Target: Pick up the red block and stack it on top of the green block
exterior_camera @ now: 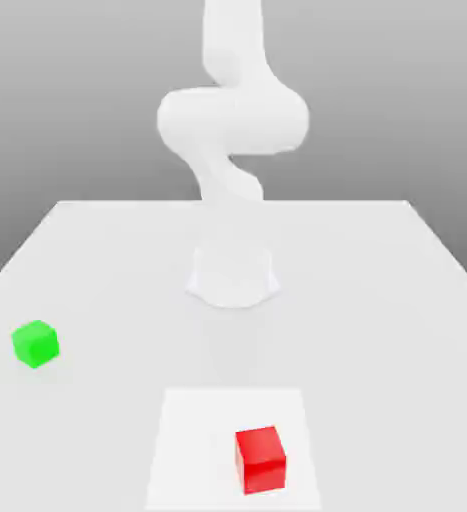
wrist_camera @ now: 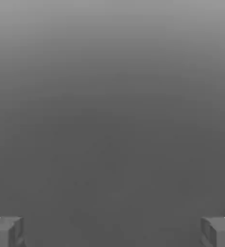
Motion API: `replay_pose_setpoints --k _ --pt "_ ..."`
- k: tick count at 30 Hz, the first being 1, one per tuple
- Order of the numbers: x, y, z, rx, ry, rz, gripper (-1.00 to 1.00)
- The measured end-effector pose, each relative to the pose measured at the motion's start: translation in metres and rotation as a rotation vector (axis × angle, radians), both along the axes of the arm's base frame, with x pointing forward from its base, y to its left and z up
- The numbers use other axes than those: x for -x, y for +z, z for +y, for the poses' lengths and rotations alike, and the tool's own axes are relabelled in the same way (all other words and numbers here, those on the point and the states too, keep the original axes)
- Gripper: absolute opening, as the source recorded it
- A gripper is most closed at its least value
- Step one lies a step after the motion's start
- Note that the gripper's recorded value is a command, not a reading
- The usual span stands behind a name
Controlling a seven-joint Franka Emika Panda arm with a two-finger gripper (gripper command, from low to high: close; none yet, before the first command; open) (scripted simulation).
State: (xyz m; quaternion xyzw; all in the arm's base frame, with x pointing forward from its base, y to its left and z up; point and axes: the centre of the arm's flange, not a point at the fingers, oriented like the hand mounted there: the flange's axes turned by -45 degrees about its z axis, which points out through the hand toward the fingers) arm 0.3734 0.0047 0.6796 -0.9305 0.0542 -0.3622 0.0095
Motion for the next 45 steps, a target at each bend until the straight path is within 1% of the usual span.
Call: replay_pose_setpoints --k 8,16,23,31,36,37,43,45 --pt "-0.069 -0.113 0.008 -0.149 -0.278 0.176 0.00" --pt "-0.105 -0.235 0.011 -0.278 -0.565 0.333 0.00" --pt "-0.108 -0.342 0.014 -0.375 -0.827 0.463 0.00" --pt "-0.084 -0.455 0.025 -0.470 -1.139 0.607 0.00" --pt "-0.081 -0.516 0.027 -0.483 -1.183 0.625 0.00" --pt "-0.080 -0.528 0.027 -0.482 -1.183 0.626 -1.00" --pt "-0.080 -0.533 0.027 -0.483 -1.183 0.625 -1.00" --pt "-0.080 -0.522 0.027 -0.484 -1.184 0.624 -1.00"
